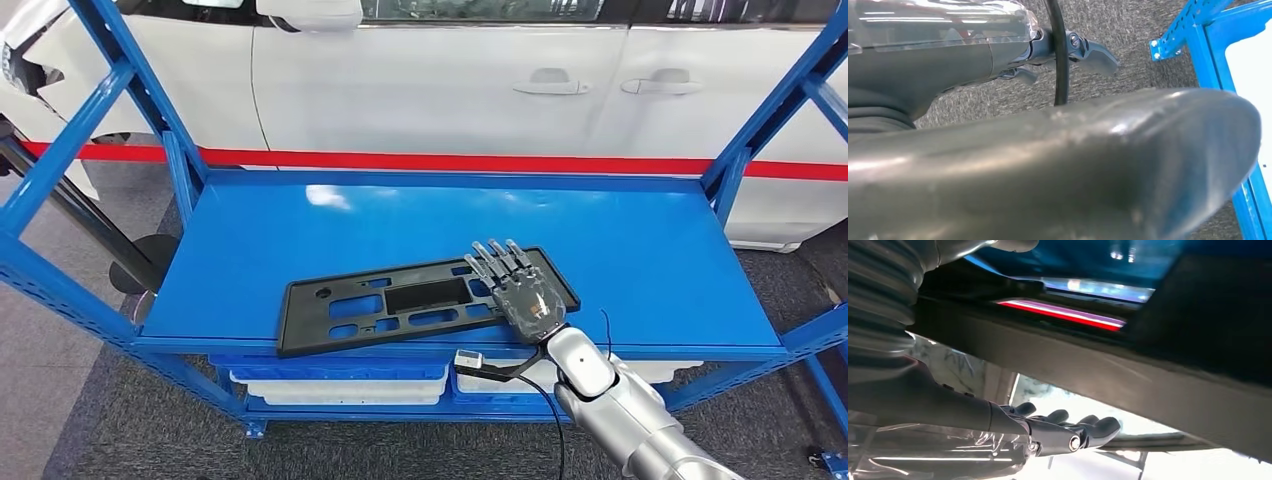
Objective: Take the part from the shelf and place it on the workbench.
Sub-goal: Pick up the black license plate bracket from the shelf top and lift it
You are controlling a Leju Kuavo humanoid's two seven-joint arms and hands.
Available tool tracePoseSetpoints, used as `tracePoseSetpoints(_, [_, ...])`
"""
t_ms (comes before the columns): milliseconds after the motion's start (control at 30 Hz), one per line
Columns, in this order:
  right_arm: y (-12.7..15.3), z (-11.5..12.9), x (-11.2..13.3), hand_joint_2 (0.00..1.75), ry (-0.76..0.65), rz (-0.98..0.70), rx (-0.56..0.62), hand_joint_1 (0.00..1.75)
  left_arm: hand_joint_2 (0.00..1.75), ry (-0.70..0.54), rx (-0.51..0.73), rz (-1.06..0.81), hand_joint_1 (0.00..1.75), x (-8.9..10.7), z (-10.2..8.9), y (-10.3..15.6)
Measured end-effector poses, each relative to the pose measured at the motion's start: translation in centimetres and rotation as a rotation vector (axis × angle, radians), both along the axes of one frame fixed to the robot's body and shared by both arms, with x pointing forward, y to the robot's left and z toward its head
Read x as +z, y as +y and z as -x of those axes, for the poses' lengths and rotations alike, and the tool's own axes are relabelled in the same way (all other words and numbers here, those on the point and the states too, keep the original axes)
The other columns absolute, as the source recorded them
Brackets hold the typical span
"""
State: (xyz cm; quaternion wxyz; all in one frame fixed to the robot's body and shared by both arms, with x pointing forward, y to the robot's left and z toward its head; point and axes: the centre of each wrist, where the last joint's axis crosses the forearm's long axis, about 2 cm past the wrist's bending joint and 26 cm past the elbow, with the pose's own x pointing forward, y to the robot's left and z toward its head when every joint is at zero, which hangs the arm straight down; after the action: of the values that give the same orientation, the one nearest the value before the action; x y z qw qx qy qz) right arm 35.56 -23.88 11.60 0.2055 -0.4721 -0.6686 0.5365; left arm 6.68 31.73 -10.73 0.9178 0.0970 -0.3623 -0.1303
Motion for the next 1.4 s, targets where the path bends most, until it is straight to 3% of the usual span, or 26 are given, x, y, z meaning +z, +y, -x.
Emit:
tracePoseSetpoints(433, [2.1,0.0,-0.1,1.75,0.008,0.025,0.068,0.00,0.00,-0.002,-0.025,0.017,0.00,0.0,-0.3,-0.5])
tracePoseSetpoints(1267, [2.9,0.4,-1.5,1.75,0.058,0.052,0.087,0.00,0.00,0.000,-0.048,0.028,0.00,0.1,-0.7,-1.1])
tracePoseSetpoints(1300, [3.3,0.4,-1.4,1.75,0.057,0.046,0.092,0.04,0.00,0.001,-0.050,0.030,0.00,0.1,-0.7,-1.2])
tracePoseSetpoints(1333, [3.6,0.4,-1.4,1.75,0.058,0.039,0.096,0.20,0.00,0.002,-0.053,0.031,0.00,0.1,-0.7,-1.2])
tracePoseSetpoints(1400, [4.3,0.5,-1.4,1.75,0.065,0.026,0.107,0.95,0.00,0.002,-0.059,0.033,0.00,0.1,-0.7,-1.2])
